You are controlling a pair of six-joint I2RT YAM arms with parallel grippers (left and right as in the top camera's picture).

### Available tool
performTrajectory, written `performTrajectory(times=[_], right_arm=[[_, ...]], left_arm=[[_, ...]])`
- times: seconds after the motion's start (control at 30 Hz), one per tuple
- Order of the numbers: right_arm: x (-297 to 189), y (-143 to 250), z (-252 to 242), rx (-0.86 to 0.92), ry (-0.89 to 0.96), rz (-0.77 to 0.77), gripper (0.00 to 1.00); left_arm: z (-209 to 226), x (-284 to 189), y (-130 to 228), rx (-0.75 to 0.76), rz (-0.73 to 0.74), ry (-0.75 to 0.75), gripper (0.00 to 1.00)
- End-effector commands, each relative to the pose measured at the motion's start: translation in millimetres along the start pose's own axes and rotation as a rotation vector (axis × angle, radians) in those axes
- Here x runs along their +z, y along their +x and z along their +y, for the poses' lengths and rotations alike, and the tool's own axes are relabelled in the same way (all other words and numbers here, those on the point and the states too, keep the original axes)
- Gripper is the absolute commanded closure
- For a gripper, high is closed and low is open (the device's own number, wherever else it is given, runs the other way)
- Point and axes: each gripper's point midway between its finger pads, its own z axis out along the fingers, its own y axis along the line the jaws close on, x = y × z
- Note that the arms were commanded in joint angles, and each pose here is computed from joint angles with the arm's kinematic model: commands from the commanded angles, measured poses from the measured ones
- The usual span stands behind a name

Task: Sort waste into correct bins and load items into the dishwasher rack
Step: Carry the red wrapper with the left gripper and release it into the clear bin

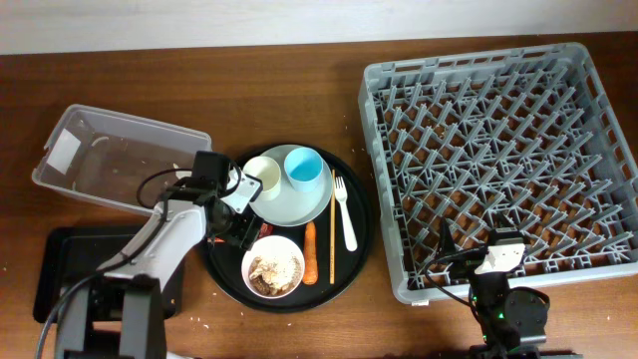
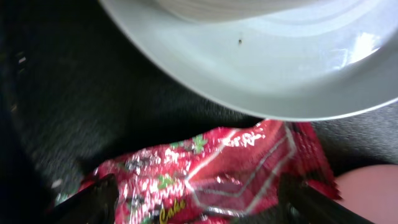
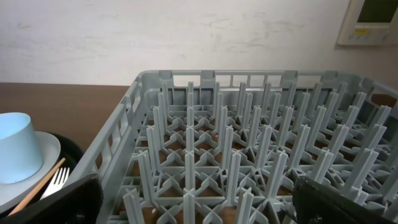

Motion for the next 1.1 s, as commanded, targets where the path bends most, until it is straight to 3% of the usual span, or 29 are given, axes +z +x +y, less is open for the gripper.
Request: performTrajectory(times=[0.0, 0.03, 0.1, 0.17, 0.23, 0.27, 0.4, 0.43, 0.47, 0.5, 0.53, 0.57, 0.63, 0.73, 0.9, 1.07], right_arm=[[0, 2, 0, 0.005, 0.000, 0.004, 0.01], [0, 2, 0, 0.005, 0.000, 0.004, 0.01], [0, 2, 0, 0.005, 0.000, 0.004, 0.01], [0, 2, 0, 0.005, 0.000, 0.004, 0.01], [0, 2, 0, 0.005, 0.000, 0.003, 0.01], [0, 2, 0, 0.005, 0.000, 0.004, 0.01], [0, 2, 0, 0.005, 0.000, 0.004, 0.01], [0, 2, 0, 0.005, 0.000, 0.004, 0.01], [0, 2, 0, 0.005, 0.000, 0.004, 0.01], [0, 2, 0, 0.005, 0.000, 0.004, 0.01], [0, 2, 0, 0.005, 0.000, 0.004, 0.01], [0, 2, 0, 0.005, 0.000, 0.004, 0.01], [0, 2, 0, 0.005, 0.000, 0.004, 0.01], [0, 2, 0, 0.005, 0.000, 0.004, 0.01], [0, 2, 0, 0.005, 0.000, 0.004, 0.01], [0, 2, 0, 0.005, 0.000, 0.004, 0.01]], left_arm=[[-4, 14, 8, 0.032, 0.037, 0.026, 0.19], [-4, 14, 7, 0.033, 0.034, 0.026, 0.21], [-3, 14, 6, 0.033, 0.030, 0.024, 0.39], [-2, 14, 6, 0.030, 0.029, 0.023, 0.69], [-2, 14, 4, 0.031, 0.020, 0.020, 0.93], [-1, 14, 2, 0.032, 0.013, 0.018, 0.99], [6, 2, -20, 0.037, -0.037, -0.004, 1.00], [8, -5, -29, 0.040, -0.055, -0.010, 0.99], [12, -13, -36, 0.041, -0.062, -0.029, 0.82], [18, -17, -33, 0.038, -0.038, -0.066, 0.51], [25, -19, -25, 0.036, 0.007, -0.106, 0.26], [29, -20, -14, 0.083, 0.060, -0.136, 0.18], [28, -20, -5, 0.141, 0.101, -0.126, 0.13], [24, -20, 3, 0.182, 0.133, -0.105, 0.13], [-5, -17, 9, 0.350, 0.128, 0.069, 0.16], [-5, 3, 20, 0.387, 0.193, 0.105, 0.16]])
